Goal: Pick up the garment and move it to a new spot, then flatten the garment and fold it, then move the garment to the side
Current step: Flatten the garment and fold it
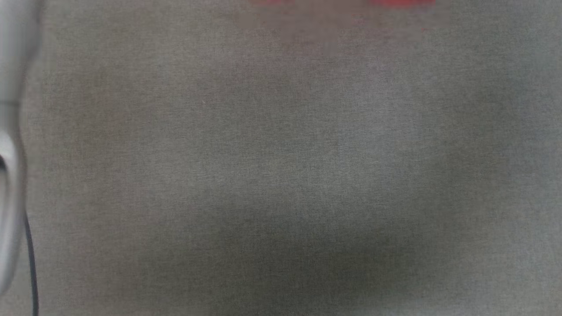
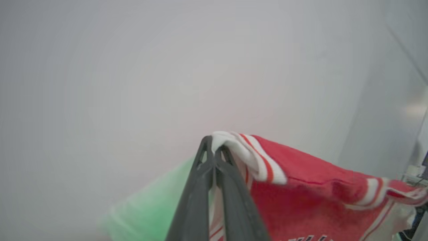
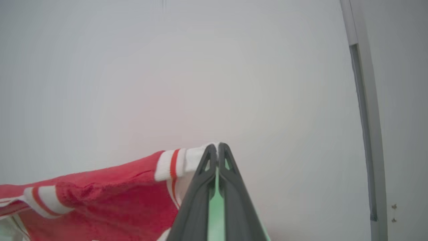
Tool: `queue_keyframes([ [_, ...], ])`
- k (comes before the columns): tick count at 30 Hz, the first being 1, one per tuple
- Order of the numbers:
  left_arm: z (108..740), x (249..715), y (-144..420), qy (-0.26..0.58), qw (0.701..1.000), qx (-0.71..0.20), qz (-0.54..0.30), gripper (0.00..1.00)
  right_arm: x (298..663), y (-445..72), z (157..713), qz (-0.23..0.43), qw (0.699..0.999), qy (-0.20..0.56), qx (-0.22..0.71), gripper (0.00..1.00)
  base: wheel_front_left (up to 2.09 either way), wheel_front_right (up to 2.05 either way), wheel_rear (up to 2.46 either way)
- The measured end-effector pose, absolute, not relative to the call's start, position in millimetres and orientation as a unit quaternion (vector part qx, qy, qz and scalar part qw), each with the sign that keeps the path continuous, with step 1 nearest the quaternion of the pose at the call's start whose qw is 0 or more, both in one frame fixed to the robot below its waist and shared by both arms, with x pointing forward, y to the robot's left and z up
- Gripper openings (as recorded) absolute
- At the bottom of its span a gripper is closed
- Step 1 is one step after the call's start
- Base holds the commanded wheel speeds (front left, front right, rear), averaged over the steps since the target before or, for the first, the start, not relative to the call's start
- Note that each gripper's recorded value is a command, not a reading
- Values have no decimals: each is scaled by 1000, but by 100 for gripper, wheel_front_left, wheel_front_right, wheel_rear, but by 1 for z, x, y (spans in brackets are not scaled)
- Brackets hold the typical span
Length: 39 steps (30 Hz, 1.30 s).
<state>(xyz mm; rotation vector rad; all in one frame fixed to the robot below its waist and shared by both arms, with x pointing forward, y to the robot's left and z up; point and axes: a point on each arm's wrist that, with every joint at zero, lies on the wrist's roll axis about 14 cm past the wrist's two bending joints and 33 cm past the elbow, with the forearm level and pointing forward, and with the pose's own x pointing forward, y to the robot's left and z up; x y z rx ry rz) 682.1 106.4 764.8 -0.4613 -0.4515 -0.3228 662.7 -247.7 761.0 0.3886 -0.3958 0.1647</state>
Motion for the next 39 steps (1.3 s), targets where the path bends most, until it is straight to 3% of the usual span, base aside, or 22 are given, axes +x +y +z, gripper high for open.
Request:
queue_keyframes([
  [7, 773, 677, 116, -240, 929, -233, -161, 0, 664, -242, 763, 82, 959, -200, 184, 0, 0, 0, 0],
  [12, 672, 676, 111, -130, 950, -242, -152, 0, 657, -238, 685, 82, 974, -118, 175, 0, 0, 0, 0],
  [16, 601, 647, 83, -38, 942, -274, -192, 0, 636, -231, 613, 103, 983, -31, 150, 0, 0, 0, 0],
  [21, 509, 591, 101, 65, 935, -294, -185, 0, 589, -234, 530, 112, 976, 87, 162, 0, 0, 0, 0],
  [26, 457, 520, 94, 149, 921, -287, -216, 0, 532, -237, 480, 116, 962, 170, 182, 0, 0, 0, 0],
  [39, 423, 399, 105, 254, 895, -242, -276, 0, 408, -240, 437, 143, 915, 319, 201, 0, 0, 0, 0],
])
